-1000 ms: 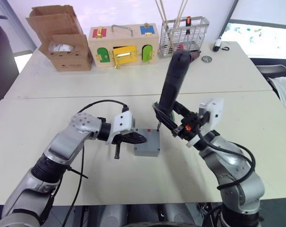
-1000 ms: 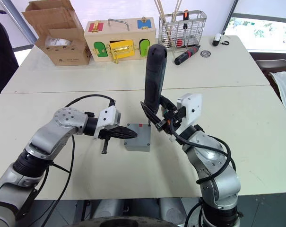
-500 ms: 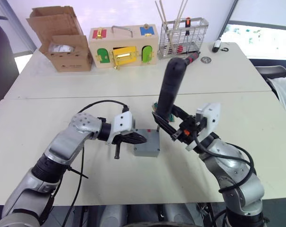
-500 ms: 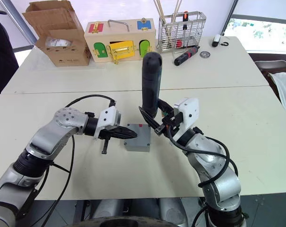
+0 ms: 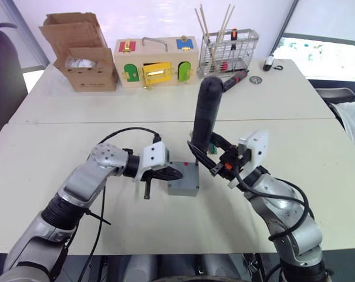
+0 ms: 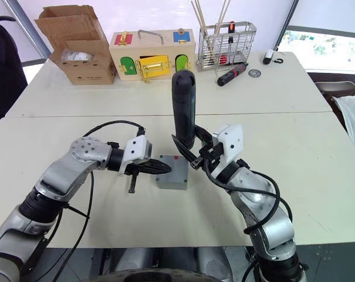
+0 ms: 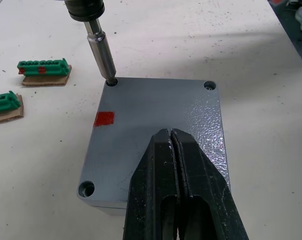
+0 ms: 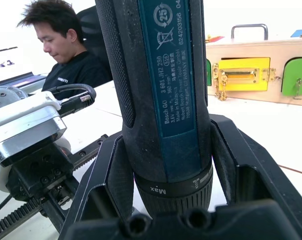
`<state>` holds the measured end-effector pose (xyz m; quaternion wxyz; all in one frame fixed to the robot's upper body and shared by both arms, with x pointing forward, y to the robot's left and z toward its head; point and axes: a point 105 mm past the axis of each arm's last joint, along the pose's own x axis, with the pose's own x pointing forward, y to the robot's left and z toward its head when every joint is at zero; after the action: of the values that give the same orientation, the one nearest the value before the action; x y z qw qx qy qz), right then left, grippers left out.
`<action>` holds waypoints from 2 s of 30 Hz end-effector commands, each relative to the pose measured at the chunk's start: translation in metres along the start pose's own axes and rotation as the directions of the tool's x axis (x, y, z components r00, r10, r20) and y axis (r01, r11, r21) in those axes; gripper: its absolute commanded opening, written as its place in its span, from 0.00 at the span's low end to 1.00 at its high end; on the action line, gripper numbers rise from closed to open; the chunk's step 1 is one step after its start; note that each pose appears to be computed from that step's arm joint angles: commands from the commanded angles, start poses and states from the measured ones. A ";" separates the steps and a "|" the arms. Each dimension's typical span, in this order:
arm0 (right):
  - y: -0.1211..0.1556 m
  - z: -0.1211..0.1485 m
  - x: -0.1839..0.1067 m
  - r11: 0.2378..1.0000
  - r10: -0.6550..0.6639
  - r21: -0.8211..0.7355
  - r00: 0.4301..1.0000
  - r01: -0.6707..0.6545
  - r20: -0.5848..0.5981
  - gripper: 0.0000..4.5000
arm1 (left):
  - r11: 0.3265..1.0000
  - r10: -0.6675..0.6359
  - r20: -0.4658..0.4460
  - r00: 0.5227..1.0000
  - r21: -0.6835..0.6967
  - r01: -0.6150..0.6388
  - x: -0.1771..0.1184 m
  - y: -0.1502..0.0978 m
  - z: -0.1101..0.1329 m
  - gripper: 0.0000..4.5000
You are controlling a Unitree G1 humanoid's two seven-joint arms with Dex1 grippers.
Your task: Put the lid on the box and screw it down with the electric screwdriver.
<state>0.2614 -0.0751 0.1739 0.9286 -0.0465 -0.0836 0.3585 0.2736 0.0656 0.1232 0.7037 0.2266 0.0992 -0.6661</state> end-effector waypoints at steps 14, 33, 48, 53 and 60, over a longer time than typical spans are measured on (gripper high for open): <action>0.003 -0.047 -0.006 0.996 0.017 0.086 0.983 -0.001 -0.180 0.41 | 0.999 -0.011 -0.054 0.999 -0.034 0.010 0.004 -0.006 -0.015 0.00; 0.005 -0.065 -0.012 0.996 0.025 0.085 0.975 -0.006 -0.220 0.41 | 1.000 -0.013 -0.067 0.998 -0.028 0.011 0.003 -0.007 -0.017 0.00; 0.003 -0.076 -0.015 0.997 0.014 0.079 0.964 0.007 -0.265 0.41 | 1.000 -0.009 -0.067 0.998 -0.030 0.007 0.003 -0.005 -0.017 0.00; 0.003 -0.075 -0.014 0.996 0.011 0.084 0.966 0.011 -0.259 0.41 | 0.999 -0.009 -0.067 0.998 -0.031 0.007 0.003 -0.005 -0.017 0.00; 0.002 -0.069 -0.013 0.997 0.007 0.074 0.971 0.010 -0.238 0.41 | 0.999 -0.010 -0.064 0.998 -0.033 0.008 0.004 -0.006 -0.017 0.00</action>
<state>0.2604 -0.0748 0.1609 0.9263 -0.0566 -0.0783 0.3643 0.2712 0.0654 0.1152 0.6997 0.2311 0.1114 -0.6667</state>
